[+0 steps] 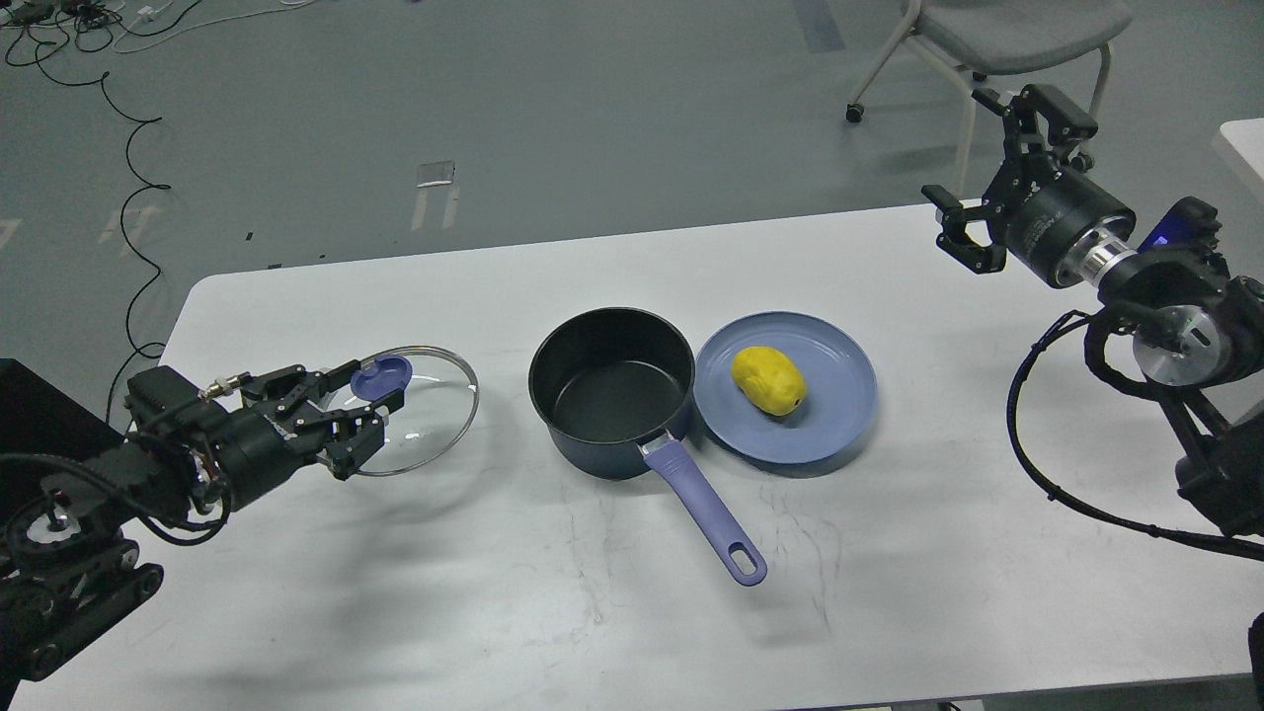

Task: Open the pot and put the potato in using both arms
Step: 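Lift the glass lid off the saucepan with the left gripper, moving it toward the robot, then lower the lid onto the table, release it, and raise the left arm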

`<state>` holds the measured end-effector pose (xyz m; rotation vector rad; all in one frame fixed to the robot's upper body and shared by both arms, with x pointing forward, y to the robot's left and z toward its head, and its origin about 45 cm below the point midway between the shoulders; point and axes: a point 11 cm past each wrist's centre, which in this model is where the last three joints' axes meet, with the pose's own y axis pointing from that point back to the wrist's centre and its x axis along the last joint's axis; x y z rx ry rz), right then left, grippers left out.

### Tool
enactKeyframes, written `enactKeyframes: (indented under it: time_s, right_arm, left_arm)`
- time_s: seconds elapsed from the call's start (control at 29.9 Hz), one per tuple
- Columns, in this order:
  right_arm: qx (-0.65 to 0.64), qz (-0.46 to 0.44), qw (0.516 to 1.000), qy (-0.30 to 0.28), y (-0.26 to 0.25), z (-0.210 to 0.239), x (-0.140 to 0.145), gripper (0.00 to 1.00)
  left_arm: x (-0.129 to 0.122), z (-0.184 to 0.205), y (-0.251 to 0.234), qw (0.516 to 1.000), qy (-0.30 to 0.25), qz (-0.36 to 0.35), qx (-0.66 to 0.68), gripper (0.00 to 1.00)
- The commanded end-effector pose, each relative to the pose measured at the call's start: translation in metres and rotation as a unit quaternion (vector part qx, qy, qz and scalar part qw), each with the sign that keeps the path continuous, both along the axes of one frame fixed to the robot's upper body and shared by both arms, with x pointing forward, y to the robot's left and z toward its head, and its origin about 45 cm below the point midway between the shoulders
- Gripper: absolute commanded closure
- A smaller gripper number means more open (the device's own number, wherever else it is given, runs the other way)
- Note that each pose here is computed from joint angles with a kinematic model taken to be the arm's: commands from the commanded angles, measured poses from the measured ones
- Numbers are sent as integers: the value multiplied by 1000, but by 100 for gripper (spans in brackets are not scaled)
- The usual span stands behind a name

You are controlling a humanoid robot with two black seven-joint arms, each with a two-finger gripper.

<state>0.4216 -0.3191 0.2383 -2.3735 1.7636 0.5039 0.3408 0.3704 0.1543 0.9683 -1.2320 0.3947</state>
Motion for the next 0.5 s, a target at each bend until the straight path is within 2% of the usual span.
enactKeyframes:
  time_s: [0.0,0.17,0.47]
  right_arm:
    - [-3,-2,1000,0,-3,1,0,0]
    - [-3,-4,1000,2,-4,-1,0,0]
    - [-1,-7,1000,1,-7,0,0,0]
  left_arm:
    - [1,-7,-5,1000,2,1,-5,67]
    - [2,-23,-17,1000,10,2,-13,66]
    - [2,-27,-22,1000,-1,1,-20,61]
